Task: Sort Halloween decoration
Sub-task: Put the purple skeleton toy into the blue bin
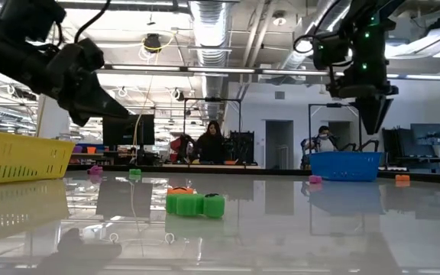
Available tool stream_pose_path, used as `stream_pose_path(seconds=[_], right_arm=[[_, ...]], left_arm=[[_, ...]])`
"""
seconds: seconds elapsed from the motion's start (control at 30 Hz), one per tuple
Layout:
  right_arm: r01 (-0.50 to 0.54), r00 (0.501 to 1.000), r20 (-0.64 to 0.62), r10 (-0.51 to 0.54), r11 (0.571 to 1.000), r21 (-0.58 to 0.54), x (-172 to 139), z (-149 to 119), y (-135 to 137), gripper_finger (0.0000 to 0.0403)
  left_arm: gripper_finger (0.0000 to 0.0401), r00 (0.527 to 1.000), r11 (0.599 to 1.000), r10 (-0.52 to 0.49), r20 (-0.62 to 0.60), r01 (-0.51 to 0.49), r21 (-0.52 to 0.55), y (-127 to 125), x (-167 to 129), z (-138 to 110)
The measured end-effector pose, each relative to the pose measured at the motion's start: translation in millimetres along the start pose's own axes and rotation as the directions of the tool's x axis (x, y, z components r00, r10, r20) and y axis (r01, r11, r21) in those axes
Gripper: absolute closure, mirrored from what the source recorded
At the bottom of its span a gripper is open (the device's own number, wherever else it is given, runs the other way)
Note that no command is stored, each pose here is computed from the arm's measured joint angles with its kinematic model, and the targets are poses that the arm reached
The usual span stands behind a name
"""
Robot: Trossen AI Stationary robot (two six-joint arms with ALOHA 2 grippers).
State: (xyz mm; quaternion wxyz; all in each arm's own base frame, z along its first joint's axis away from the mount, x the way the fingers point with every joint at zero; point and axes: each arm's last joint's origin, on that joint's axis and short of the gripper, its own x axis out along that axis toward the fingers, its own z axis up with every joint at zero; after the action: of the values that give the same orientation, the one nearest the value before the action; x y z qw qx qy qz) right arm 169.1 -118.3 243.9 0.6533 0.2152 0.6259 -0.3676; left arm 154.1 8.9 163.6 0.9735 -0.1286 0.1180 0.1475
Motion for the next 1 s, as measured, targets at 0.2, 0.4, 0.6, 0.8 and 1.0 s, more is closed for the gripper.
stream_pose_path(seconds=[0.2, 0.4, 0.6, 0.8, 1.0], right_arm=[[0.061, 0.998, 0.001, -0.061, 0.997, 0.054, 0.6, 0.2, -5.3, 0.0266], [0.047, 0.997, 0.066, -0.050, 0.998, 0.032, -2.2, 1.7, 8.5, 0.0266], [0.042, 0.988, 0.149, -0.027, 0.994, -0.099, -9.9, -6.1, 40.6, 0.0266], [0.042, 0.971, 0.238, 0.008, 0.978, -0.205, -17.4, -15.2, 67.7, 0.0266], [0.037, 0.967, 0.254, 0.031, 0.965, -0.261, -20.4, -22.2, 78.8, 0.0266]], left_arm=[[0.0383, 0.995, 0.995, 0.051, -0.084, -0.044, 0.084, -6.7, 24.7, 26.9], [0.0380, 0.919, 0.949, 0.307, -0.245, -0.279, 0.144, 15.5, 44.7, 78.5], [0.0340, 0.773, 0.907, 0.393, -0.497, -0.415, 0.073, 62.0, 53.6, 95.1], [0.0282, 0.551, 0.864, 0.405, -0.729, -0.491, 0.109, 98.0, 55.4, 76.4], [0.0244, 0.467, 0.904, 0.362, -0.807, -0.388, 0.181, 111.1, 66.9, 57.7]])
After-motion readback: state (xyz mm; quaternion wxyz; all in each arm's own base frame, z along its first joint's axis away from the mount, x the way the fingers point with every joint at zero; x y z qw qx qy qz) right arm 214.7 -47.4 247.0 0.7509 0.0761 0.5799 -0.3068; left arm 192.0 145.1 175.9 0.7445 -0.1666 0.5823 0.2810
